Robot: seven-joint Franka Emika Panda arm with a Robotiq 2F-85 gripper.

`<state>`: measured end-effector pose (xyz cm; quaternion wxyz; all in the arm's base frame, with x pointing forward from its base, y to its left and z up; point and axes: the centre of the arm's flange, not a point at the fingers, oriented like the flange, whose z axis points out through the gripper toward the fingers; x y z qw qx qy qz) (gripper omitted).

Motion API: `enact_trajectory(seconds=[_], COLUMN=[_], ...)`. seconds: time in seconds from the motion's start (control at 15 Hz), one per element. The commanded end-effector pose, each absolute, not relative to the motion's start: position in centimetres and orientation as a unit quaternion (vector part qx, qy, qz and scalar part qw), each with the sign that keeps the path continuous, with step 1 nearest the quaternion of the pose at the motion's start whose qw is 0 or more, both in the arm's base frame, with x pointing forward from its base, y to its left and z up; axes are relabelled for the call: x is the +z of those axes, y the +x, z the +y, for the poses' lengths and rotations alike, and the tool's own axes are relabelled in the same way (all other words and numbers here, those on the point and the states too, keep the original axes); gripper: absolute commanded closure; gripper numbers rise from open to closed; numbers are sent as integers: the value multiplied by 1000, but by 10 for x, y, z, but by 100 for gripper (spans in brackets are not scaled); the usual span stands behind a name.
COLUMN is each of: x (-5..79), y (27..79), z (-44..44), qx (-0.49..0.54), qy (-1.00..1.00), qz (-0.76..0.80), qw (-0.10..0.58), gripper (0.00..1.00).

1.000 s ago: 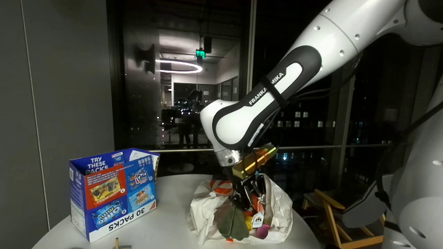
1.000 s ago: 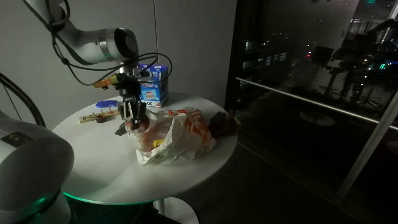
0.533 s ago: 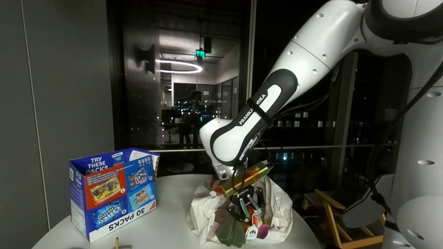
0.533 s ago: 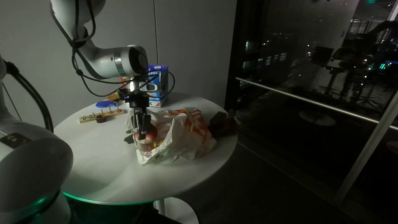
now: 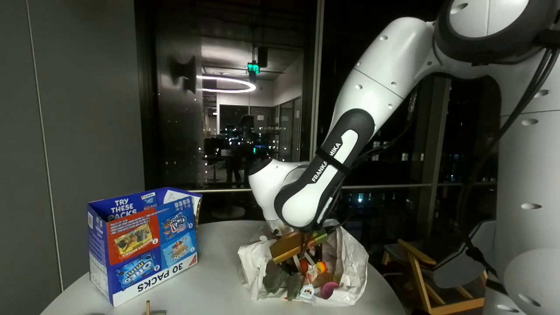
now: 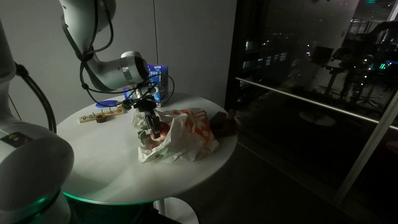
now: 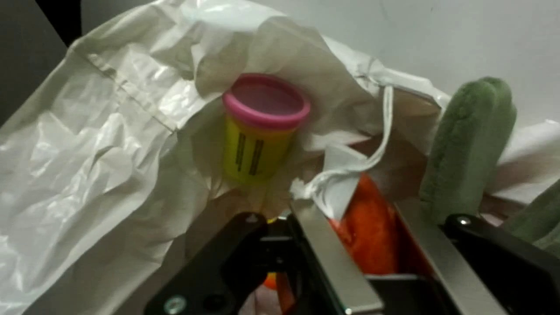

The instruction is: Put the yellow containers and radish in the plastic bag.

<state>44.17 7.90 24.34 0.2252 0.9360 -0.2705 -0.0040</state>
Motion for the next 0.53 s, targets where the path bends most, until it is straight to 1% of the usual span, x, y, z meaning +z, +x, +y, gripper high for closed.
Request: enact_trajectory(seconds=[0.0, 0.07, 0.13, 0.27, 0.33, 0.47], x=[239, 240, 241, 253, 260, 277], y=[449, 448, 446, 439, 435, 422], z=[84, 85, 87, 91, 93, 97], qx=[70, 70, 66, 22, 9, -12], qy=[913, 910, 910, 914, 913, 920], qz=[-313, -322, -326, -329, -335, -317], qw=[250, 252, 247, 238, 234, 231], gripper=[83, 58, 57, 44, 35, 22])
